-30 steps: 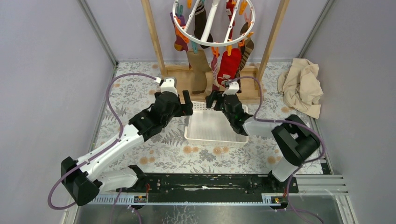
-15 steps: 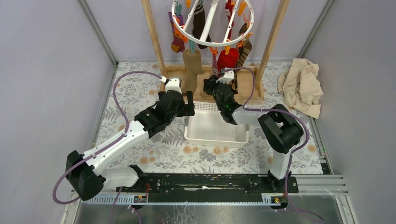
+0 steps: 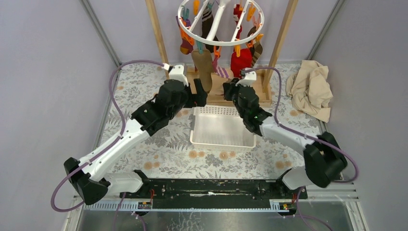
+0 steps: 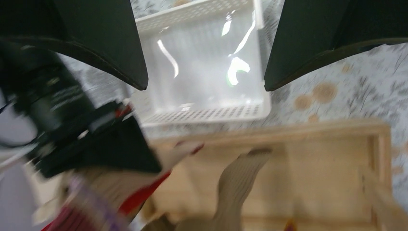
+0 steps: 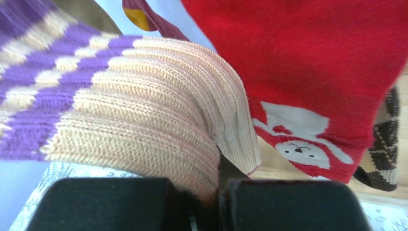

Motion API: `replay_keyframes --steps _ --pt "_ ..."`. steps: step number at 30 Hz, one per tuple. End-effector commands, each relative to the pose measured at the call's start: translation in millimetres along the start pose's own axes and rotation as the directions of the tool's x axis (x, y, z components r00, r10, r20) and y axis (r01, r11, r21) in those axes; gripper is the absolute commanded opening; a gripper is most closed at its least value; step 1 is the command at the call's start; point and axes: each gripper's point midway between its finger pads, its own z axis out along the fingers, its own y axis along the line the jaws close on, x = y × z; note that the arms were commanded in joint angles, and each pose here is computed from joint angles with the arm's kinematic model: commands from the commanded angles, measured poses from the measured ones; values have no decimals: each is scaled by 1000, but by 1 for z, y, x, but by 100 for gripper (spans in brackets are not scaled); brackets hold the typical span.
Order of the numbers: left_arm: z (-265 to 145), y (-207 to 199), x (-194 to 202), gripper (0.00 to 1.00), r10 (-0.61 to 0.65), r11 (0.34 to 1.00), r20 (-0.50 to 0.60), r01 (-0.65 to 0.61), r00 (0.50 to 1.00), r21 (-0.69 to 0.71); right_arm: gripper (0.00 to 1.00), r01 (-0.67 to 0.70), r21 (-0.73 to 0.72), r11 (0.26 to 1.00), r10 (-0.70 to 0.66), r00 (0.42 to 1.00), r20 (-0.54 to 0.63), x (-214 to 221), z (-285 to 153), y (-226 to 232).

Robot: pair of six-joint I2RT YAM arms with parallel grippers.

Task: Remove the socks clipped to the hanger
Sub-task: Remove the sock from the hanger.

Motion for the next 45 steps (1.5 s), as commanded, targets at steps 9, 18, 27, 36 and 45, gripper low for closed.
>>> replay_keyframes --steps 9,18,27,36,45 --pt "-21 -63 -100 99 -55 988 182 27 982 150 7 11 -170 985 -32 992 -121 -17 -73 23" --pt "-24 -80 -134 99 -48 990 263 12 964 139 3 45 -190 981 -74 986 -147 -18 -86 31" --pt "-5 -84 -145 99 -20 995 311 -11 950 95 3 61 -234 970 -97 984 -149 -29 -91 50" --pt "8 -95 -156 99 -43 995 332 10 942 99 2 77 -238 968 -114 983 -146 -38 -95 56" --pt "16 -94 -177 99 -86 991 351 44 933 125 2 74 -237 969 -113 982 -154 -39 -97 56"
